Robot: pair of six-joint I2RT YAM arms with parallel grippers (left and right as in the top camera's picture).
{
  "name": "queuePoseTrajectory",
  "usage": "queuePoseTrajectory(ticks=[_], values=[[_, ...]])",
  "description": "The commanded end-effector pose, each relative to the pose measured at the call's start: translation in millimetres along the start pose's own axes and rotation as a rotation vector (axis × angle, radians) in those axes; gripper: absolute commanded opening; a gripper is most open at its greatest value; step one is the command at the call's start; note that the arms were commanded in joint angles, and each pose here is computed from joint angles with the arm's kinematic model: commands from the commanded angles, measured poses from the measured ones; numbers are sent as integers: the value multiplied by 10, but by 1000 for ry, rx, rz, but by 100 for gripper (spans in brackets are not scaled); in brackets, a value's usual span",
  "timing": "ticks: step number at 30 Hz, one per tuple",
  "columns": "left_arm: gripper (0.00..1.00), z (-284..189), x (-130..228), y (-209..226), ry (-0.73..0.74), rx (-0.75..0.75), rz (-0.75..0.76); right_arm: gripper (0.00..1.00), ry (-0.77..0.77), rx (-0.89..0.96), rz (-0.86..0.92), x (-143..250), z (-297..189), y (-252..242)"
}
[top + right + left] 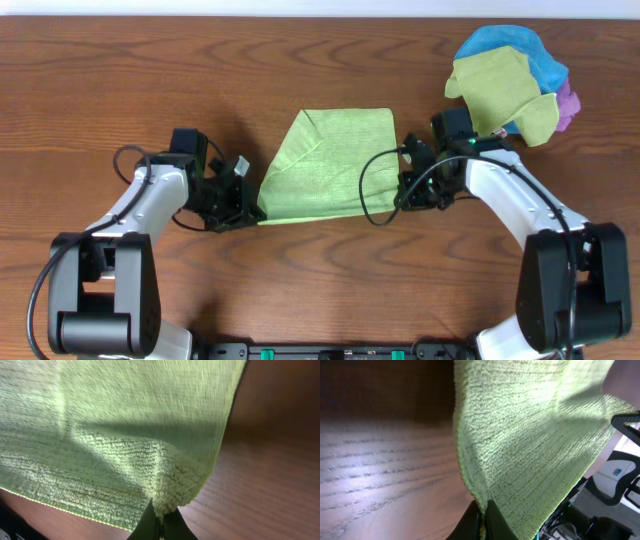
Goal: Fold the cloth
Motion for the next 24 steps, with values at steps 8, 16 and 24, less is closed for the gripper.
queuePoseTrajectory(ticks=[8,16,24], values=[[6,5,12,160,-14,-123,44,11,-126,81,-56,-62,-284,17],[71,-45,2,117,-41,-118,75,56,-268,71,-110,-68,-688,219],[96,-170,-10,-25,-109,-79,107,60,-371,-38,-136,-198,-800,396]])
Point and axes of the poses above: each gripper's point midway between its finger pads, its own z axis out along the fingers, its own y axis along the line the jaws close on, x = y × z, the point moved 6 cm from there along -z, back along the fingers, and after that the axes turned 6 degrees about -z, right-handed, at the moved point
